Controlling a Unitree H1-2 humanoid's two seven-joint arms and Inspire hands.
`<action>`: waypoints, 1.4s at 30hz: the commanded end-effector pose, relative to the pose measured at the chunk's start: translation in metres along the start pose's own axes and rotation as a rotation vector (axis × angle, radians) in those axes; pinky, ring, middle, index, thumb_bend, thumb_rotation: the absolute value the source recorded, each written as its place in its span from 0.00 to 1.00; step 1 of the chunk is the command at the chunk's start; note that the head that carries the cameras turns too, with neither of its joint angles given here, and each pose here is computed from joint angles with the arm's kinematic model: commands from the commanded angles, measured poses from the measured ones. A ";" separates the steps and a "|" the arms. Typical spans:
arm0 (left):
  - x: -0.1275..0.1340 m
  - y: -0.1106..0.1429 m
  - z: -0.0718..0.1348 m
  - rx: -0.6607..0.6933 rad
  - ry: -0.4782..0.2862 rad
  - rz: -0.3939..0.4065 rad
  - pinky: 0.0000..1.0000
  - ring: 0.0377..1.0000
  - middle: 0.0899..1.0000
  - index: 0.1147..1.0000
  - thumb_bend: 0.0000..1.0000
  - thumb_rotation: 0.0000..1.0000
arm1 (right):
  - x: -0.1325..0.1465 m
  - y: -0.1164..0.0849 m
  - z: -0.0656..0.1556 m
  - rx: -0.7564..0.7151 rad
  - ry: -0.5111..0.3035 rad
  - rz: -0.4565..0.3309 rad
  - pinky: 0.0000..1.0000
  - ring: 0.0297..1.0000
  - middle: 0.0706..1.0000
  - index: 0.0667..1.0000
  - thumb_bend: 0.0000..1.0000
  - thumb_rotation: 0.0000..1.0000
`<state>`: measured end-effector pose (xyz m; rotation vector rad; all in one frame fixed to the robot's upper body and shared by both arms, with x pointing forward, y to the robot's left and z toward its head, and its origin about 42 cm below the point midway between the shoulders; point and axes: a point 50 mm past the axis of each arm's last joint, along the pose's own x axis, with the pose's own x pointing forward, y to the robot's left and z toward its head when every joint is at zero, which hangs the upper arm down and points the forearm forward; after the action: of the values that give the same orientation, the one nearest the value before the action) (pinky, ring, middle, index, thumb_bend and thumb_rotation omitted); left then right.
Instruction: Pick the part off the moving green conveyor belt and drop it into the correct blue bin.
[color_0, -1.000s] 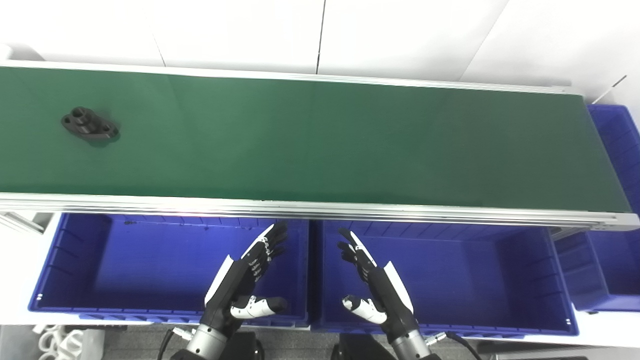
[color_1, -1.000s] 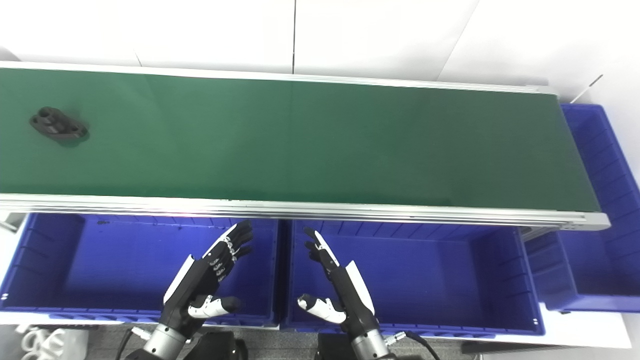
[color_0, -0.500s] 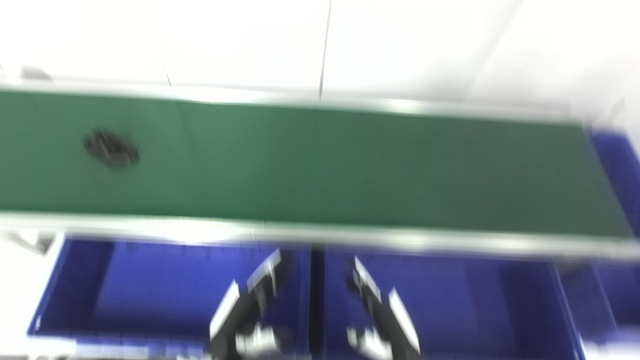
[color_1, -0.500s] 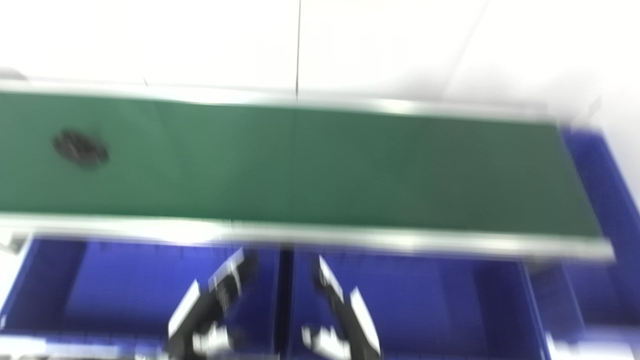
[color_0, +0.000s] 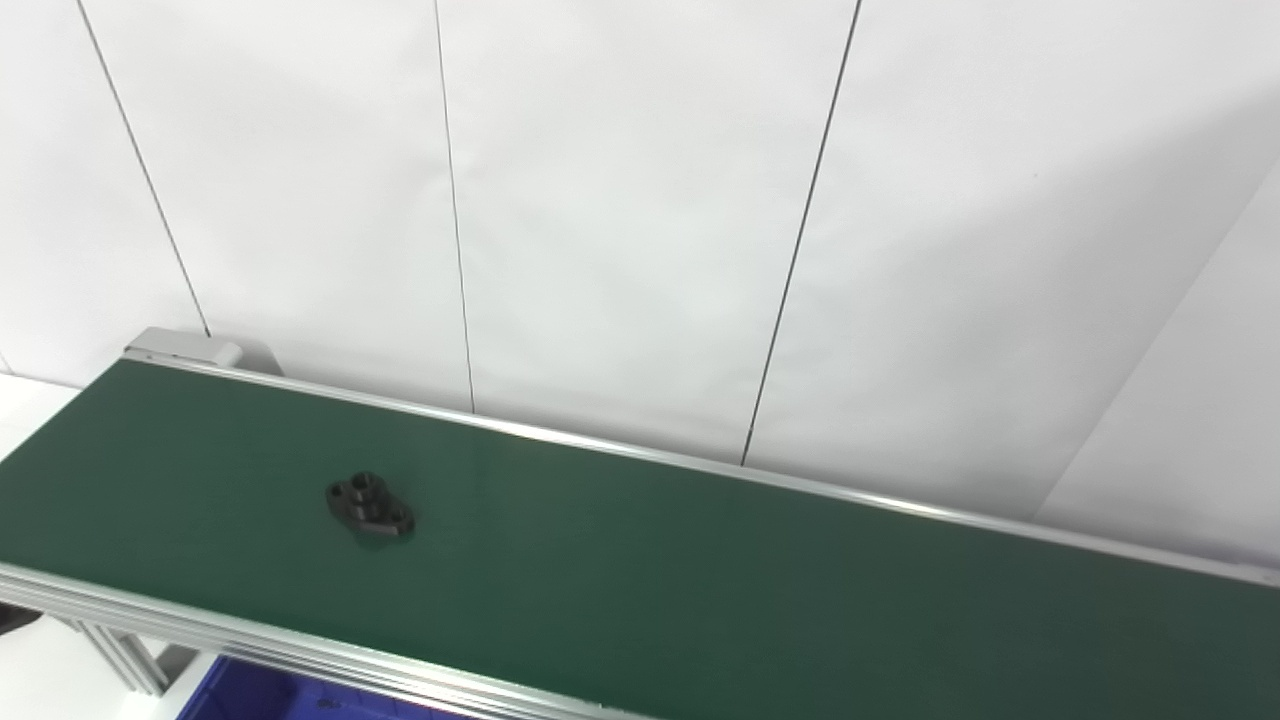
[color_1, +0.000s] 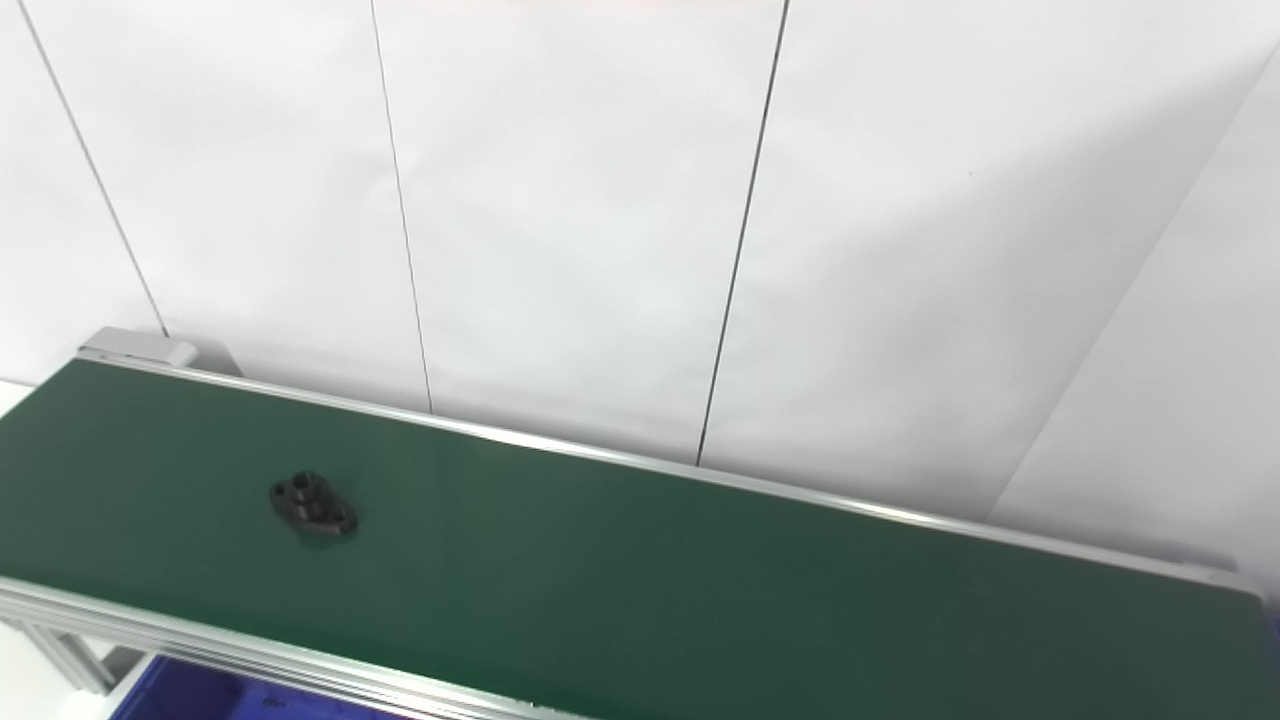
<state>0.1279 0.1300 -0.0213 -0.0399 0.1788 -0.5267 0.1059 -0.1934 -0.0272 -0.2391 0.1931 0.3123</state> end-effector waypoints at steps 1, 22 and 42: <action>0.006 0.001 0.009 0.011 -0.064 -0.003 0.85 0.90 0.91 0.87 0.91 0.60 | 0.002 -0.001 0.007 0.014 -0.062 -0.006 0.90 0.95 0.99 0.99 1.00 0.89; 0.008 -0.008 0.022 0.035 -0.109 -0.010 0.85 0.89 0.90 0.86 0.92 0.62 | -0.006 -0.011 0.019 0.018 -0.104 -0.004 0.92 0.98 1.00 1.00 0.98 0.85; 0.001 -0.010 0.046 0.026 -0.196 -0.021 0.91 0.94 0.94 0.92 0.91 0.54 | -0.028 -0.020 0.087 0.052 -0.322 -0.035 0.95 0.97 0.99 1.00 1.00 0.81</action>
<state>0.1300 0.1243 0.0135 -0.0531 0.0496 -0.5205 0.0986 -0.1974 0.0501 -0.1554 -0.0335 0.3055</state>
